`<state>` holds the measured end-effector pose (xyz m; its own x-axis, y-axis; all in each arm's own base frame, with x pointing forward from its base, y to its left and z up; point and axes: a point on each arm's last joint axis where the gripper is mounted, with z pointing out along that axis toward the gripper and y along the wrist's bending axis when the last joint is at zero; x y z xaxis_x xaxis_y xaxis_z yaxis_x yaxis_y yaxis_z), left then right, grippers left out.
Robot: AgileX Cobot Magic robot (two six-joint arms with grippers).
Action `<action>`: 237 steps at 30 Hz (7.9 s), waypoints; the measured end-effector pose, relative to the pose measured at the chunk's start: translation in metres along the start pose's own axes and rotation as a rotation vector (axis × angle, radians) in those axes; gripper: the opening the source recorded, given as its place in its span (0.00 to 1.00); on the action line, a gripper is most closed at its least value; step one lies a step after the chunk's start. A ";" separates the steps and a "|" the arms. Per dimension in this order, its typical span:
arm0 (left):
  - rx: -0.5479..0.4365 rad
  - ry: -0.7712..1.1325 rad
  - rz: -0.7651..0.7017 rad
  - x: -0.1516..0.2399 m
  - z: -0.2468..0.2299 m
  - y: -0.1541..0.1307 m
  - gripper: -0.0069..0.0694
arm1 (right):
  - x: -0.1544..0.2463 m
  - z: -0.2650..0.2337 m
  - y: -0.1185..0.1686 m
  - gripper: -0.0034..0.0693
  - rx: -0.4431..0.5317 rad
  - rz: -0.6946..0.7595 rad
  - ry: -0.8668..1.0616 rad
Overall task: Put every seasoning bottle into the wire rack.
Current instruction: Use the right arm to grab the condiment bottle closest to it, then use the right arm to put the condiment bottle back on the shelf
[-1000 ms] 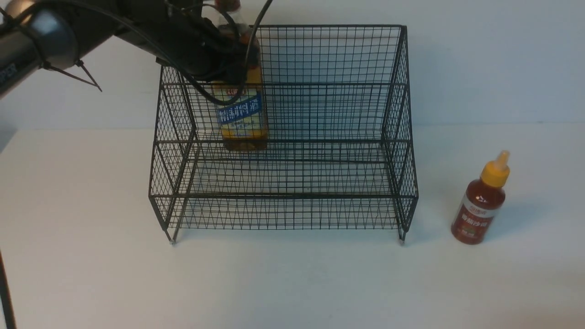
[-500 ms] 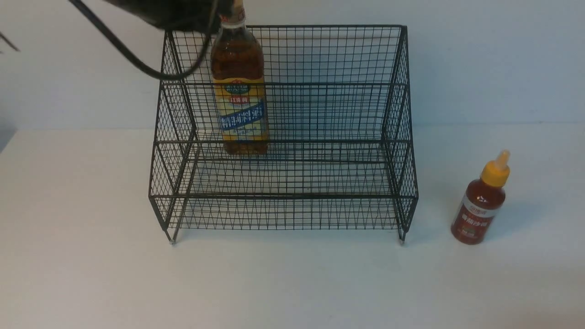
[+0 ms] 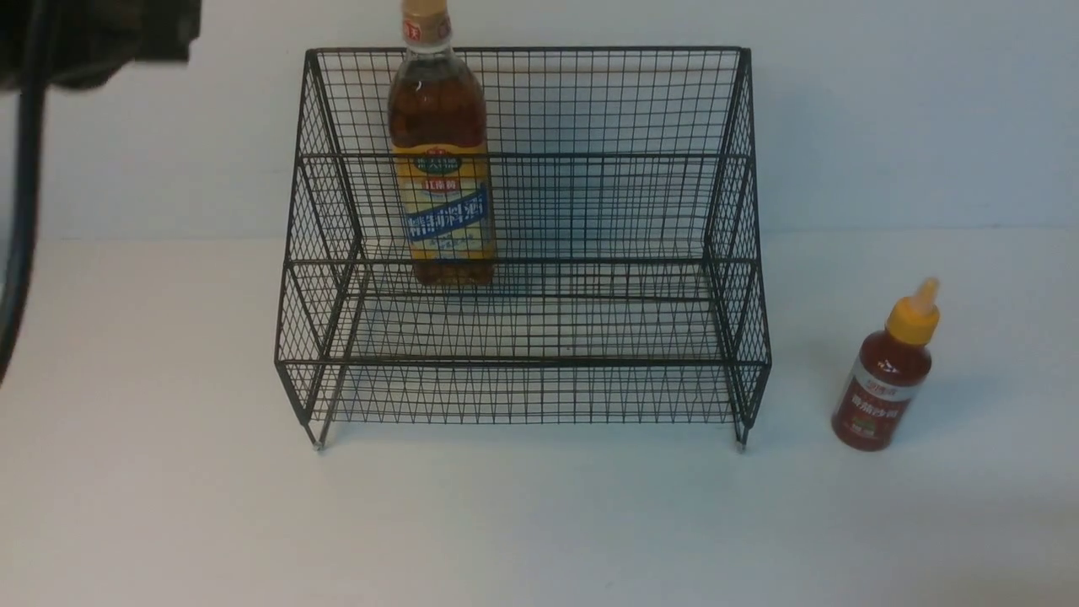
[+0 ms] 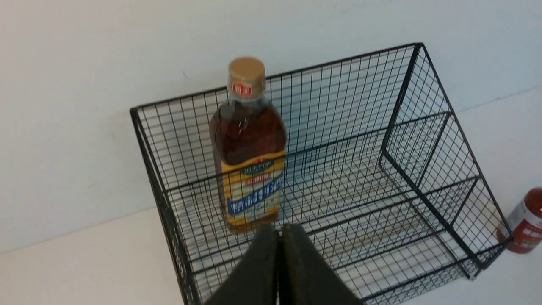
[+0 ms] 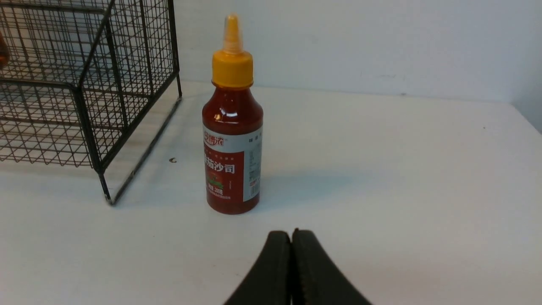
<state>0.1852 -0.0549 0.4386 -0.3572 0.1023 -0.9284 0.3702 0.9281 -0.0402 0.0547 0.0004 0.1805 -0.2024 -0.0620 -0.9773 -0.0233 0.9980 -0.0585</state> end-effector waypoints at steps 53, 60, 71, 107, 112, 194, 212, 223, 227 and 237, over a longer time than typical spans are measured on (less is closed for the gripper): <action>-0.247 -0.074 0.026 0.301 -0.032 0.005 0.07 | 0.000 0.000 0.000 0.03 0.000 0.000 0.000; -0.247 -0.074 0.026 0.301 -0.032 0.005 0.07 | 0.000 0.000 0.000 0.03 0.000 0.000 0.000; -0.247 -0.074 0.026 0.301 -0.032 0.005 0.07 | 0.000 0.000 0.000 0.03 0.000 0.000 0.000; -0.246 -0.074 0.024 0.301 -0.032 0.005 0.07 | -0.055 -0.019 -0.013 0.03 0.006 0.431 -0.684; -0.246 -0.074 0.024 0.301 -0.032 0.005 0.07 | -0.081 -0.009 -0.008 0.03 -0.002 0.246 -0.618; -0.246 -0.074 0.026 0.301 -0.032 0.005 0.07 | -0.202 0.192 0.128 0.41 -0.779 0.024 -0.158; -0.246 -0.074 0.026 0.301 -0.032 0.005 0.07 | -0.145 0.265 0.151 0.41 -0.753 0.006 0.053; -0.246 -0.074 0.026 0.301 -0.032 0.005 0.07 | -0.127 0.271 0.156 0.40 -0.782 -0.031 0.131; -0.246 -0.074 0.026 0.301 -0.032 0.005 0.07 | -0.127 0.271 0.155 0.41 -0.776 -0.032 0.137; -0.246 -0.074 0.026 0.301 -0.032 0.005 0.07 | -0.126 0.273 0.154 0.50 -0.739 -0.012 0.163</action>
<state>0.0522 -0.0081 0.1710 -0.2834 0.1096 -0.9527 0.1554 0.9856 0.0672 0.3442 0.1645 0.2394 -0.3386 -0.1308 -0.9318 -0.6653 0.7336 0.1387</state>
